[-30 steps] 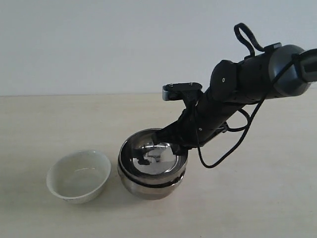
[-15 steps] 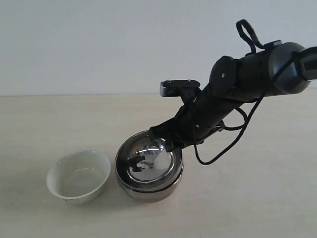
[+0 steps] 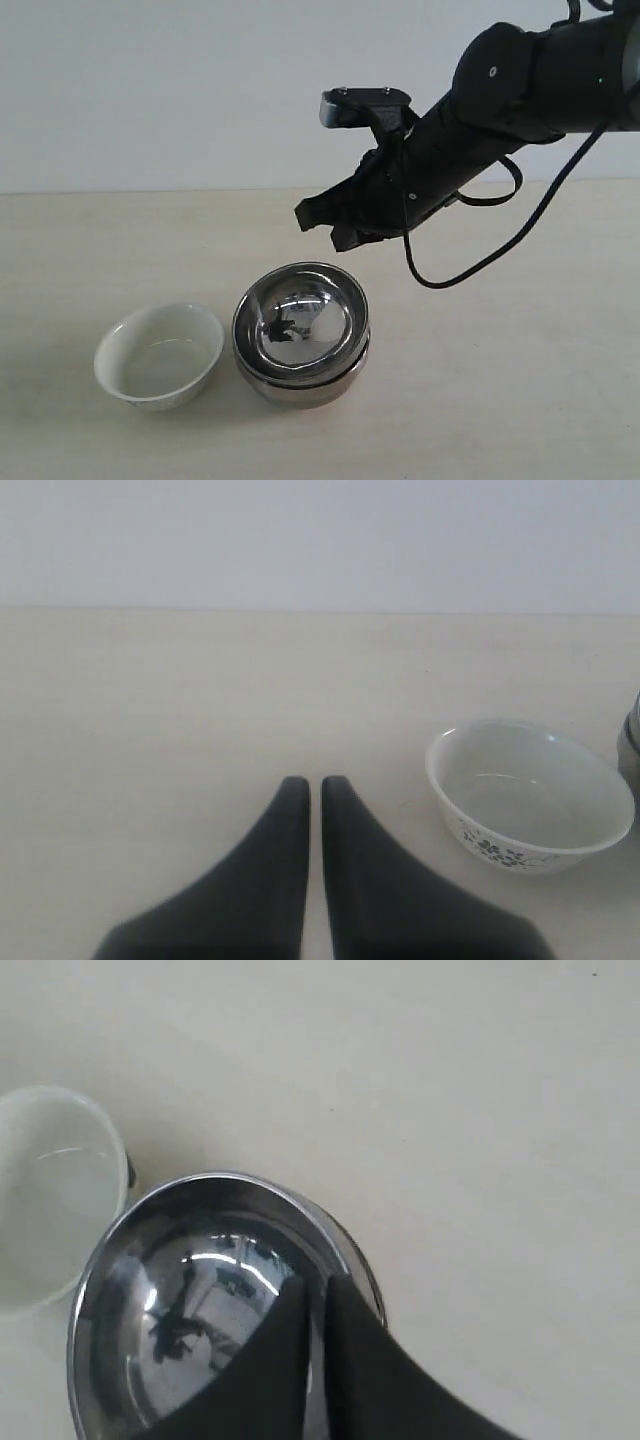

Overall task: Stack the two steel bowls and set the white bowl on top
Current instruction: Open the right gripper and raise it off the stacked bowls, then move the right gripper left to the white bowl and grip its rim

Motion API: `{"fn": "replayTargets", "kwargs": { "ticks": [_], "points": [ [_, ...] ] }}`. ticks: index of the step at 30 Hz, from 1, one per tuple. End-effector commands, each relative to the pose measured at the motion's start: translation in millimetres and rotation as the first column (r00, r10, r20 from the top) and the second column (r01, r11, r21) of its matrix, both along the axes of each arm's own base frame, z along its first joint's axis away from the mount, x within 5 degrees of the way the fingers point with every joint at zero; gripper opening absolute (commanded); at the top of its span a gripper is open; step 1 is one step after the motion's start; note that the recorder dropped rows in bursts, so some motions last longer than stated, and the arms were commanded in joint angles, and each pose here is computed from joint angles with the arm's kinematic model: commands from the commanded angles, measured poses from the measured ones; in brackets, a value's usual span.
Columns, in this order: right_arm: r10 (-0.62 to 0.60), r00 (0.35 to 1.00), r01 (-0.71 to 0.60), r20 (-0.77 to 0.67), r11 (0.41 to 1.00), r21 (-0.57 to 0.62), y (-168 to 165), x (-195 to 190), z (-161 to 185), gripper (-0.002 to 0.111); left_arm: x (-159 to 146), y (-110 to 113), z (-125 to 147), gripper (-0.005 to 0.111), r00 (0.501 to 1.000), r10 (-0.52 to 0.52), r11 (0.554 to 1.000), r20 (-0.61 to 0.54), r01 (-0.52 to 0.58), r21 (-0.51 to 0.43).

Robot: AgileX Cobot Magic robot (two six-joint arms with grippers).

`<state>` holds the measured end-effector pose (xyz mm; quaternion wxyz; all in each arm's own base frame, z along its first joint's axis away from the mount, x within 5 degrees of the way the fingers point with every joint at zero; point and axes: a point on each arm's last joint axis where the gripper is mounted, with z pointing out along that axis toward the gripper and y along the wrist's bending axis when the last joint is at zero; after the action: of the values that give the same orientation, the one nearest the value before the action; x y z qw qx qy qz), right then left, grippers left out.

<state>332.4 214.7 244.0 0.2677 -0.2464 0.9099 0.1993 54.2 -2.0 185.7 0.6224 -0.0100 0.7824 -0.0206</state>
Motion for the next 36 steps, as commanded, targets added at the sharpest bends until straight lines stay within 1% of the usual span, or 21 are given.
{"fn": "replayTargets", "kwargs": {
  "ticks": [1,5,7,16,19,20,21,26,29,33,36],
  "points": [
    [-0.027,0.999,0.028,0.034,0.999,-0.02,-5,-2,-19,0.0,0,0,0,0.004,1.0,-0.003,1.0,0.007,0.003,-0.005],
    [-0.039,0.999,0.039,-0.003,0.998,-0.049,-5,0,-43,0.0,0,0,0,0.004,1.0,-0.003,1.0,0.007,0.003,-0.005],
    [-0.04,0.999,0.039,-0.016,0.998,-0.057,-5,1,-50,0.0,0,0,0,0.004,1.0,-0.003,1.0,0.007,0.003,-0.005],
    [-0.053,0.999,0.053,-0.008,0.998,-0.044,-4,2,-50,0.0,0,0,0,0.004,1.0,-0.003,1.0,0.007,0.003,-0.005],
    [-0.091,0.996,0.091,0.011,0.996,0.001,-2,6,-46,0.0,0,0,0,0.004,1.0,-0.003,1.0,0.007,0.003,-0.005],
    [-0.115,0.993,0.113,0.04,0.993,0.041,3,7,-43,0.0,0,0,0,0.004,1.0,-0.003,1.0,0.007,0.003,-0.005],
    [-0.12,0.991,0.117,0.057,0.992,0.051,5,7,-42,0.0,0,0,0,0.004,1.0,-0.003,1.0,0.007,0.003,-0.005],
    [-0.098,0.986,0.088,0.133,0.993,0.073,30,0,-47,0.0,0,0,0,0.004,1.0,-0.003,1.0,0.007,0.003,-0.005],
    [-0.093,0.983,0.082,0.16,0.994,0.077,40,-2,-53,0.0,0,0,0,0.004,1.0,-0.003,1.0,0.007,0.003,-0.005],
    [-0.093,0.988,0.088,0.124,0.995,0.049,45,0,-76,0.0,0,0,0,0.004,1.0,-0.003,1.0,0.007,0.003,-0.005],
    [-0.093,0.988,0.088,0.12,0.995,0.044,45,0,-79,0.0,0,0,0,0.004,1.0,-0.003,1.0,0.007,0.003,-0.005]
  ]
}}
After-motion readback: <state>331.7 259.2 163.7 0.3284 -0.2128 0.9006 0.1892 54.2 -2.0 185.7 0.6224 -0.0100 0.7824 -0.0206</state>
